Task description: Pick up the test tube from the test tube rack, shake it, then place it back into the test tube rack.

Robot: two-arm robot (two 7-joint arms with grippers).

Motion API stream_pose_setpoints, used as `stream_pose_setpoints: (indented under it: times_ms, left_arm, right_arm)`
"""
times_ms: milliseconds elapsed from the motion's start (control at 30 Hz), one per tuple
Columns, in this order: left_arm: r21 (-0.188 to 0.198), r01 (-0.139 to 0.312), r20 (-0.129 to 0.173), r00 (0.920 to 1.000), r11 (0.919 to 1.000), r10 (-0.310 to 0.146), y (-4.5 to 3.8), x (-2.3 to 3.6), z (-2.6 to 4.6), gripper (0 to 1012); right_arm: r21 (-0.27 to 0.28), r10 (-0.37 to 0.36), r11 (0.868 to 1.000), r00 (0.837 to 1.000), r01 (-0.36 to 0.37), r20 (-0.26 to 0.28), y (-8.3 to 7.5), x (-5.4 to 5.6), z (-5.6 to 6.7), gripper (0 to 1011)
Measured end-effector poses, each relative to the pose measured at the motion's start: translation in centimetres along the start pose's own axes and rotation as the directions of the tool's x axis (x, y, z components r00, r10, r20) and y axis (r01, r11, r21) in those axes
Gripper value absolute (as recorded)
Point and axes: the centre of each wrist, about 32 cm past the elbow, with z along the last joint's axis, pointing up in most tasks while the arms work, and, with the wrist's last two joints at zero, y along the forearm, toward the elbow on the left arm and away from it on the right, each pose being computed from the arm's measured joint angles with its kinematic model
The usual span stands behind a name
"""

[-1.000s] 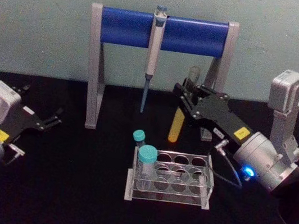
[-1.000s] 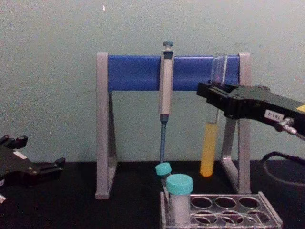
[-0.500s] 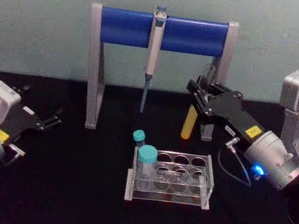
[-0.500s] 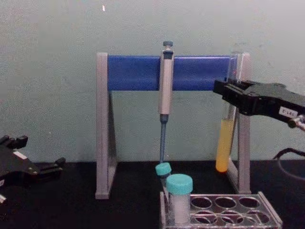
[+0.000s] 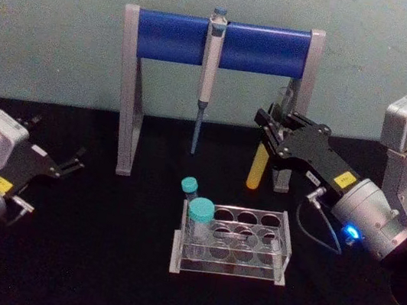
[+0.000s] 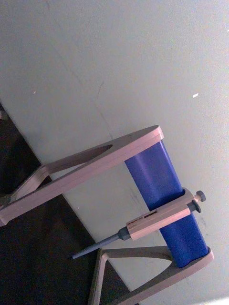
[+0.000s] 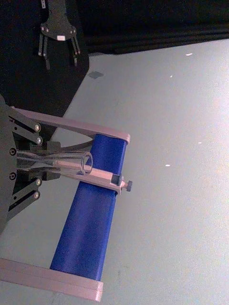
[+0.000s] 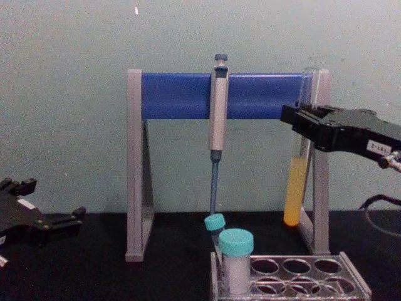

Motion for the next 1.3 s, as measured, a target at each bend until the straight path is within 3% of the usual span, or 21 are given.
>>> stream_pose_setpoints:
  times_ms: [467,733,967,1300]
  left_arm:
    - [0.0,0.0,0.0,1.0,1.0,0.0,0.0,-0.01,0.0,1001]
    - [0.0,0.0,0.0,1.0,1.0,0.0,0.0,0.0,0.0,1002]
    - [0.0,0.0,0.0,1.0,1.0,0.0,0.0,0.0,0.0,1001]
    - [0.0,0.0,0.0,1.0,1.0,0.0,0.0,0.0,0.0,1001]
  right_arm:
    - [0.008,0.022,1.0,1.0,-0.022,0.0,-0.4,-0.4,0.3,238]
    - [0.024,0.1,0.995,0.995,-0.1,-0.008,-1.2,-0.7,0.6,237]
    - [0.026,0.217,0.976,0.976,-0.216,-0.017,-2.0,-0.6,0.6,238]
    - [0.006,0.283,0.959,0.959,-0.283,-0.028,-2.7,-1.0,0.2,238]
